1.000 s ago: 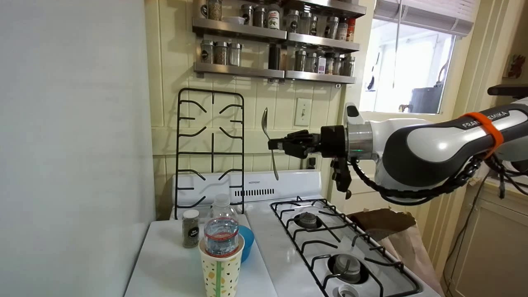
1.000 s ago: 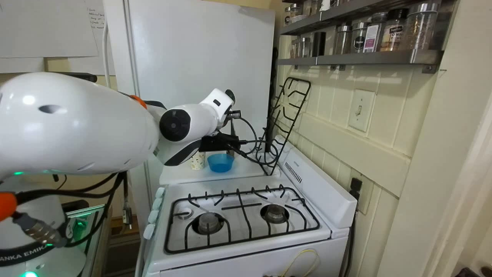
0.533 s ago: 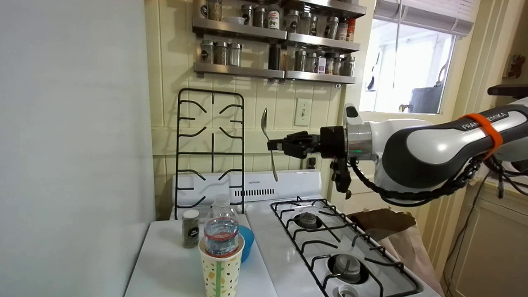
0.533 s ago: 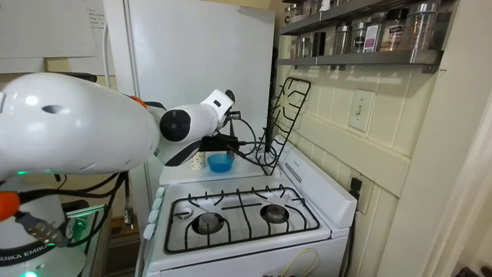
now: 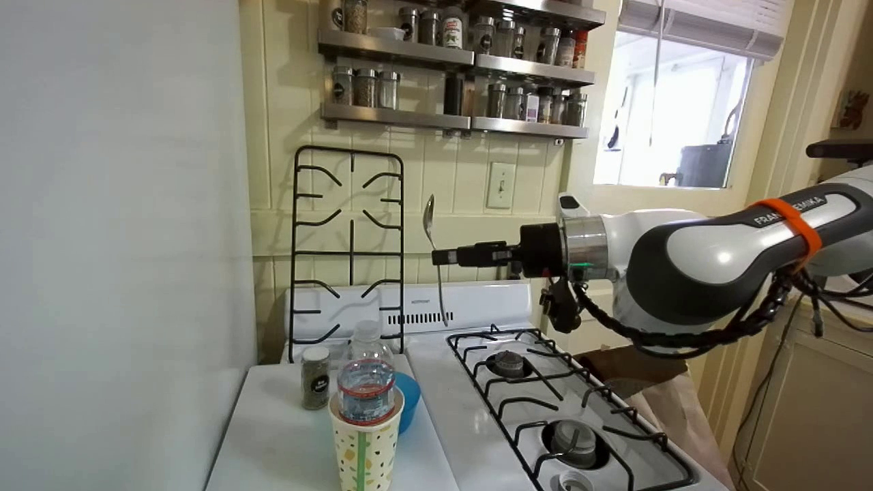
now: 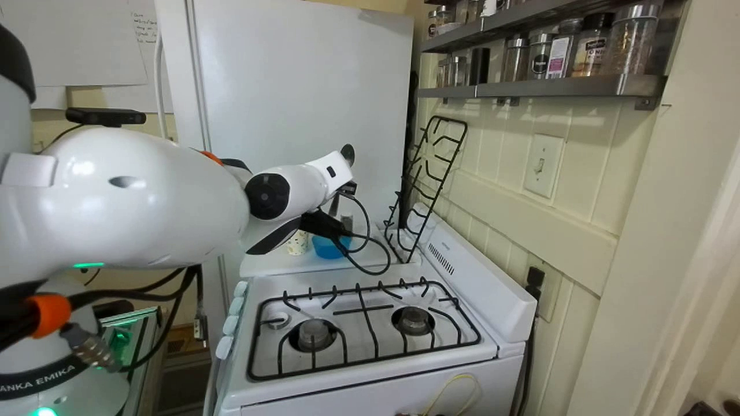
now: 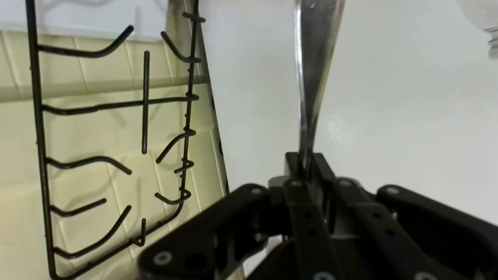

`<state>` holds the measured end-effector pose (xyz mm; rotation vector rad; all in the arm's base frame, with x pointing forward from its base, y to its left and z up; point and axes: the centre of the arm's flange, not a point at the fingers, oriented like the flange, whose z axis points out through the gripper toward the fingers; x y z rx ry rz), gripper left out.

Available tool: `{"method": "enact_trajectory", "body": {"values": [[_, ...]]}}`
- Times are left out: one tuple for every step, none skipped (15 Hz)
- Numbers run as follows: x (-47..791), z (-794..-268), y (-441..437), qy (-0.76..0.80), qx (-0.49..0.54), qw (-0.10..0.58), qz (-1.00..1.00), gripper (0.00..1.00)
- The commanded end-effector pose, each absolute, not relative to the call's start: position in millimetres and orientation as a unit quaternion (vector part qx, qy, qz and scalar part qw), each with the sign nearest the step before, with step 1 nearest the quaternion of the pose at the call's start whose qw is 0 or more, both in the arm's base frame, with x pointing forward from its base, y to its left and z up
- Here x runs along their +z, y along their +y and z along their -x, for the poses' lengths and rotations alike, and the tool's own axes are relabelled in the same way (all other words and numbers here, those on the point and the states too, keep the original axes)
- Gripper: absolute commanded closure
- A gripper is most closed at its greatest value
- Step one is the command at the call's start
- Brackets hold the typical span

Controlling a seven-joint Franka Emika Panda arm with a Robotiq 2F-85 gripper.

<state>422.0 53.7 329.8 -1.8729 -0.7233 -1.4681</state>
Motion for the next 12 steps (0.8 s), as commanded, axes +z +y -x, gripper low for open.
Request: {"method": "enact_trajectory", "body": {"values": [[314, -409, 71, -0.271, -0.526, 0.388, 0.706, 0.98], [312, -408, 78, -0.276, -0.52, 0.401, 0.702, 0.98], [311, -407, 85, -0.284, -0.517, 0.413, 0.694, 0.98], [311, -405, 91, -0.291, -0.513, 0.421, 0.689, 0.98], [311, -403, 95, -0.295, -0.511, 0.427, 0.685, 0.98], [311, -402, 97, -0.293, -0.51, 0.434, 0.682, 0.98], [311, -401, 99, -0.294, -0.507, 0.44, 0.68, 0.98], [309, -400, 100, -0.294, -0.502, 0.446, 0.68, 0.98], [306, -400, 100, -0.295, -0.5, 0.449, 0.679, 0.98], [302, -400, 98, -0.292, -0.497, 0.456, 0.678, 0.98], [299, -400, 97, -0.289, -0.493, 0.46, 0.679, 0.98], [296, -400, 97, -0.289, -0.489, 0.465, 0.679, 0.98]]}}
